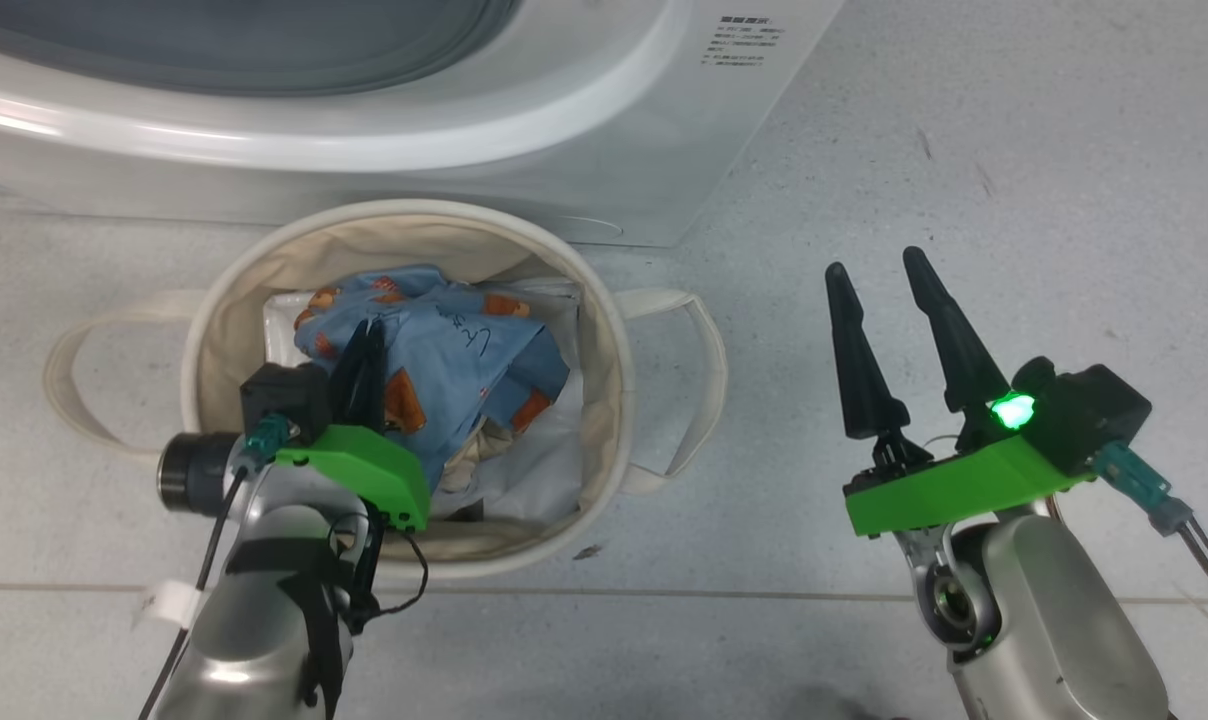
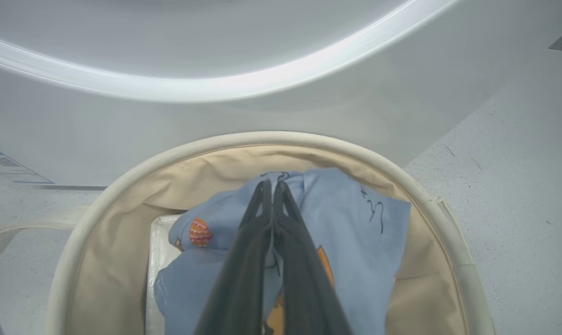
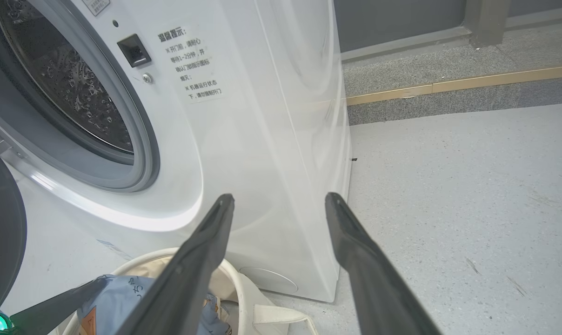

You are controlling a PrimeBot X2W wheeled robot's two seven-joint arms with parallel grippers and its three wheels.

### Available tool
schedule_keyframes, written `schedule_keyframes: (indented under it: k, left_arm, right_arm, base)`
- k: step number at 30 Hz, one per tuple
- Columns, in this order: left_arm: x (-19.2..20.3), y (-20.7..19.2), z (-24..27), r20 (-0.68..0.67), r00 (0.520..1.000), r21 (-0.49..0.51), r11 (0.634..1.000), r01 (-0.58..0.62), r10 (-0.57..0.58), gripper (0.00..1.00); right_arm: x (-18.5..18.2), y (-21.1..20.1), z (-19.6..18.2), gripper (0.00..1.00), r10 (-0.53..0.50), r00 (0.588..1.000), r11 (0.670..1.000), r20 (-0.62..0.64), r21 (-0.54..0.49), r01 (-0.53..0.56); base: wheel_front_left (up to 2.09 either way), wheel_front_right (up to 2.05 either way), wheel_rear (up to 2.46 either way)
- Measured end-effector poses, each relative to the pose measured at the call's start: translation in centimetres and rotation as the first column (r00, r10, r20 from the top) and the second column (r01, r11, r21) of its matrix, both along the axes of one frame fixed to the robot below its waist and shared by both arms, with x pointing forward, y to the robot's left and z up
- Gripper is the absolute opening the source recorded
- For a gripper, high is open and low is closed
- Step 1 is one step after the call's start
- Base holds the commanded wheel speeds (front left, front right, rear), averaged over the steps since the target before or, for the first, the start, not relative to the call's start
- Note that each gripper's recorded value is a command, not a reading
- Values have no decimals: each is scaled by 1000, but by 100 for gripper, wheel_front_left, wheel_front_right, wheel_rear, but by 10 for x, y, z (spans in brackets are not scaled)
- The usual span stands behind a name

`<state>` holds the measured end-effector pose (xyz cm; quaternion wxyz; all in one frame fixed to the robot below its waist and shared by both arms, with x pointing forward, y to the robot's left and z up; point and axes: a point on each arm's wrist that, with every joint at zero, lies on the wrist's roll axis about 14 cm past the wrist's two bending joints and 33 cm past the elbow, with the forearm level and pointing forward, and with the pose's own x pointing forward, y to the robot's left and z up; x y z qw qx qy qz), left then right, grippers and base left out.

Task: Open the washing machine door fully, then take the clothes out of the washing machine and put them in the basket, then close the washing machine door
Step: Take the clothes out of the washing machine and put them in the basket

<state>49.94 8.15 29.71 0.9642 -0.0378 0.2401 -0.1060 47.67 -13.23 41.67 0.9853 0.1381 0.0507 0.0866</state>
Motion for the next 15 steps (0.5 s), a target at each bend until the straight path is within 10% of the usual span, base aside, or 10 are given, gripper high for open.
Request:
schedule_keyframes:
  k: [1, 2, 15]
  left_arm:
    - [1, 0, 0, 2, 1000, 7, 1000, 0, 0, 70]
    - [2, 1, 0, 3, 1000, 9, 1000, -10, 10, 100]
    - [2, 18, 40, 115, 992, 10, 998, -59, 57, 100]
  right_arm:
    - [0, -1, 0, 100, -2, 1000, 1000, -1, -1, 2]
    - [0, -2, 0, 100, -6, 1000, 1000, 0, 3, 6]
    - [3, 8, 26, 100, 17, 998, 1000, 62, 19, -19]
  base:
    - [0, 0, 0]
    - [0, 0, 0]
    - [0, 0, 0]
